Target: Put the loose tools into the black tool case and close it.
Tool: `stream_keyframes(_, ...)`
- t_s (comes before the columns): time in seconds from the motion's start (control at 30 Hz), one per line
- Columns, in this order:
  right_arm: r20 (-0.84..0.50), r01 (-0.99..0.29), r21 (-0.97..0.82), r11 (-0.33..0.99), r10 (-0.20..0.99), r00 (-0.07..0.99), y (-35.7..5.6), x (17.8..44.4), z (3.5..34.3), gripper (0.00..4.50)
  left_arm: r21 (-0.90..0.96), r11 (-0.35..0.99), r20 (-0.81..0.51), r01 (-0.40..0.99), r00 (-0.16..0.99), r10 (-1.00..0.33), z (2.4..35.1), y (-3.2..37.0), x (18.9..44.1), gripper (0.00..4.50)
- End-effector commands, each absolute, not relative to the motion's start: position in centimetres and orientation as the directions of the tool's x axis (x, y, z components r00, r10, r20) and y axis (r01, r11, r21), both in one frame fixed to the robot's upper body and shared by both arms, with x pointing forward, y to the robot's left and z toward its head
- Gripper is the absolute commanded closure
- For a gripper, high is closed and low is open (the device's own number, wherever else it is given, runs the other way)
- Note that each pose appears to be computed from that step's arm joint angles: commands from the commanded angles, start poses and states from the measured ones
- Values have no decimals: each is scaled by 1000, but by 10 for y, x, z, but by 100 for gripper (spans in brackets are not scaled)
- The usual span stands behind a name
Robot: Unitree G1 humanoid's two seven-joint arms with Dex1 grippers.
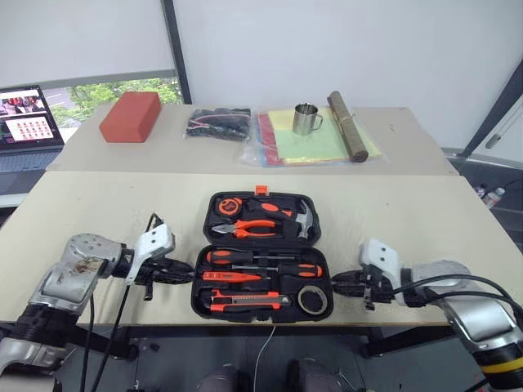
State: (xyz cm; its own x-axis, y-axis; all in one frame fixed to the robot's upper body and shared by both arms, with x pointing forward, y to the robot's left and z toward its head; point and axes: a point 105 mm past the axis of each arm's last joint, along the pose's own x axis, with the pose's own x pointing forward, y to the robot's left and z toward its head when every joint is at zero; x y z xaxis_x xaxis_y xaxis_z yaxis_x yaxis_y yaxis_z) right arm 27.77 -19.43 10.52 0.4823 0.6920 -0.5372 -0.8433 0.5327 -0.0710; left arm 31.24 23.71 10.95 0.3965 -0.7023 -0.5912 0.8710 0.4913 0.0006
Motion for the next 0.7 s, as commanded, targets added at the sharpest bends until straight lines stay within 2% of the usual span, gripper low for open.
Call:
stream_keyframes(0.03,-419,-774,-29,633,695,584,-202,302,145,163,-67,651,-490,756,543,-682,144,249,343,165)
stream_keyframes(0.17,-335,-704,73,706,682,650,-192,338,165,18,-227,686,-429,691,561,-708,159,227,367,9)
stream_keyframes(0.2,-332,-684,84,725,667,667,-188,349,166,3,-265,686,-425,677,557,-714,160,219,373,0)
stream_keyframes(0.33,-366,-599,107,794,592,718,-176,383,160,3,-336,689,-438,642,541,-718,156,193,389,0)
stream_keyframes(0.5,-413,-552,115,826,545,730,-166,403,146,3,-315,733,-497,603,553,-669,136,183,402,0)
stream_keyframes(0.6,-440,-550,106,828,535,721,-161,406,136,83,-321,734,-506,598,547,-667,130,183,402,87)
stream_keyframes(0.7,-449,-561,106,821,543,710,-157,405,132,180,-336,733,-504,592,545,-670,129,184,401,202)
